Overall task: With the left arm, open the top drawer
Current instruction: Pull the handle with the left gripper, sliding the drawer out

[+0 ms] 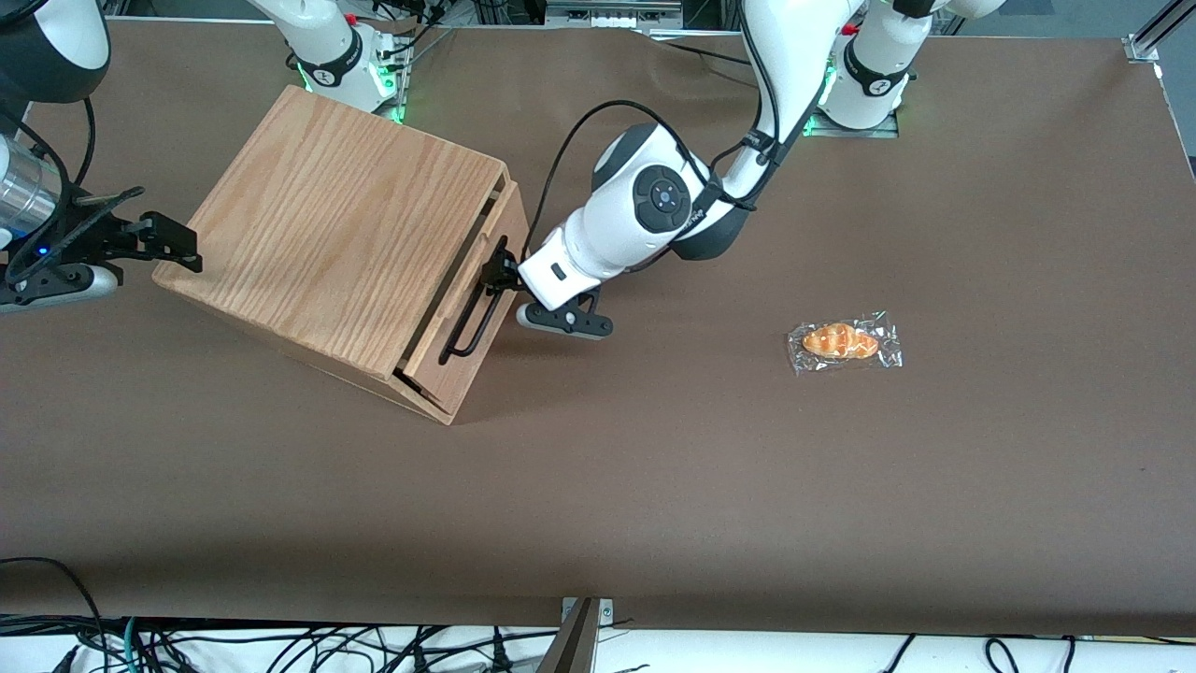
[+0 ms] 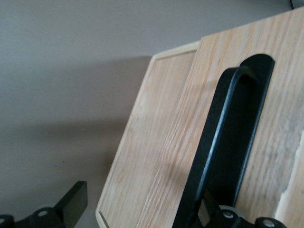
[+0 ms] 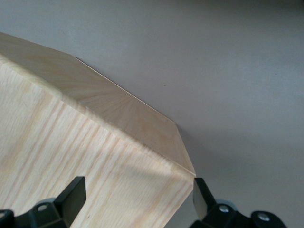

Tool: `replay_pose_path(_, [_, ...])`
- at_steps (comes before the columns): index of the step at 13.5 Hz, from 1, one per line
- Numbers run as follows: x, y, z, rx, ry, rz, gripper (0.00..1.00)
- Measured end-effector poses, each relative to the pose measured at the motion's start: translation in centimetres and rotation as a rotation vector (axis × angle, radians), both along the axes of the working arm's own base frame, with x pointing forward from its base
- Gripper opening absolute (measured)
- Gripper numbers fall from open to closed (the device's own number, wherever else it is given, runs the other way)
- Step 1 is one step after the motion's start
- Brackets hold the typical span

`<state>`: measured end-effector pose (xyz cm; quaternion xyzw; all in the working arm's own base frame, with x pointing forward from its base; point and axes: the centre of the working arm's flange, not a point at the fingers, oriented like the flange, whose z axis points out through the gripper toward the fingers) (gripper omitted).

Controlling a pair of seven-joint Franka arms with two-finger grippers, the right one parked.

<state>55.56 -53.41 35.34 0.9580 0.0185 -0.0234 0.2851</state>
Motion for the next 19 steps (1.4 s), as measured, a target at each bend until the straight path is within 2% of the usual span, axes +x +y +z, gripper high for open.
replay_pose_path(9, [4.1, 5.4, -0.6, 0.042, 0.029, 0.032, 1.00])
replay_pose_path(19, [5.6, 7.4, -0.6, 0.047, 0.046, 0.055, 1.00])
